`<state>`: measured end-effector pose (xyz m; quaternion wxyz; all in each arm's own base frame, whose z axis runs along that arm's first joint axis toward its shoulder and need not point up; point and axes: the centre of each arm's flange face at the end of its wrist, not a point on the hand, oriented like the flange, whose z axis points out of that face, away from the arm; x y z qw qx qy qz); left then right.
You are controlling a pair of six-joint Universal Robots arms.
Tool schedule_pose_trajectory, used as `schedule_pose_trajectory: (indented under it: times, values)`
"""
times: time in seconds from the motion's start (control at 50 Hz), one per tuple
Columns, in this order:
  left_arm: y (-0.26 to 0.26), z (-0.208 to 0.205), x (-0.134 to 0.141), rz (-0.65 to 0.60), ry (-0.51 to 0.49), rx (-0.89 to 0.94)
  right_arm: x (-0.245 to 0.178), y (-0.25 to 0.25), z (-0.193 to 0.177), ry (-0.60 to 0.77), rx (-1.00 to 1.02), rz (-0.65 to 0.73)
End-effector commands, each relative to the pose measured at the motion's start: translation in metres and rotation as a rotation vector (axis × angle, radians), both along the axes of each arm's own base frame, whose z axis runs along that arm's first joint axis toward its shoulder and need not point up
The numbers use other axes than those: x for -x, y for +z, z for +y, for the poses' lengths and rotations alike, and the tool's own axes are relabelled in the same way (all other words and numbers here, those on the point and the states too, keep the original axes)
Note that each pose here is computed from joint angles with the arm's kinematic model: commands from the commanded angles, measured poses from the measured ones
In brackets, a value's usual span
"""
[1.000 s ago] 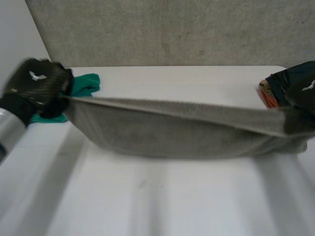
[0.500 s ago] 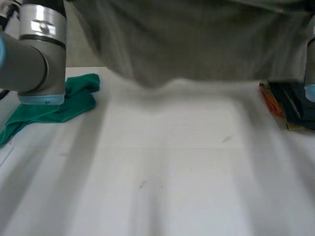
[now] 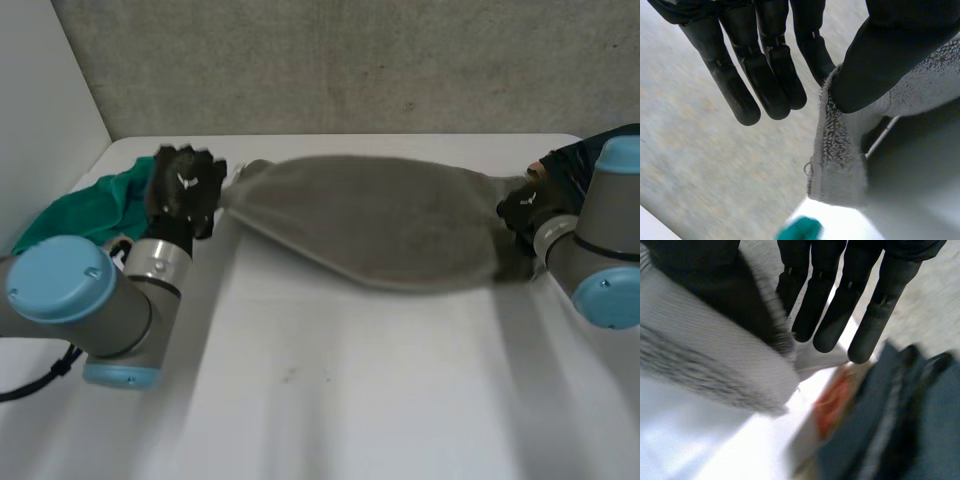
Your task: Fold the laundry.
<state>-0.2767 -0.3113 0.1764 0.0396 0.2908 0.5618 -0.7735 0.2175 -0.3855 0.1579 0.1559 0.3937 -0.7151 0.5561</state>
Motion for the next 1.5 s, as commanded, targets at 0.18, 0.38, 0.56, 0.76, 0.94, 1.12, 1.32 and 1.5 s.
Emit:
schedule_pose_trajectory:
  times: [0.18, 0.38, 0.56, 0.76, 0.94, 1.12, 1.32, 1.5]
  values:
    - [0.019, 0.019, -0.006, 0.04, -0.019, -0.108, 0.041, 0.052, 0.013, -0.09, -0.005, -0.316]
    - [0.064, 0.028, -0.004, 0.143, -0.054, -0.067, 0.044, 0.066, 0.064, -0.125, -0.059, -0.459]
    - [0.099, 0.033, 0.005, 0.173, -0.088, -0.001, 0.04, 0.031, 0.09, -0.132, -0.184, -0.447]
    - [0.099, 0.028, 0.006, 0.175, -0.084, 0.002, 0.043, -0.004, 0.104, 0.03, -0.193, -0.098]
    - [0.088, 0.022, 0.006, 0.164, -0.072, -0.026, 0.05, -0.03, 0.094, 0.092, -0.189, -0.027]
    - [0.085, 0.019, 0.004, 0.161, -0.067, -0.029, 0.052, -0.037, 0.083, 0.102, -0.165, -0.04]
    - [0.087, 0.017, 0.005, 0.164, -0.068, -0.02, 0.052, -0.037, 0.07, 0.101, -0.129, -0.039]
    - [0.086, 0.017, 0.005, 0.164, -0.068, -0.017, 0.05, -0.041, 0.061, 0.108, -0.123, -0.036]
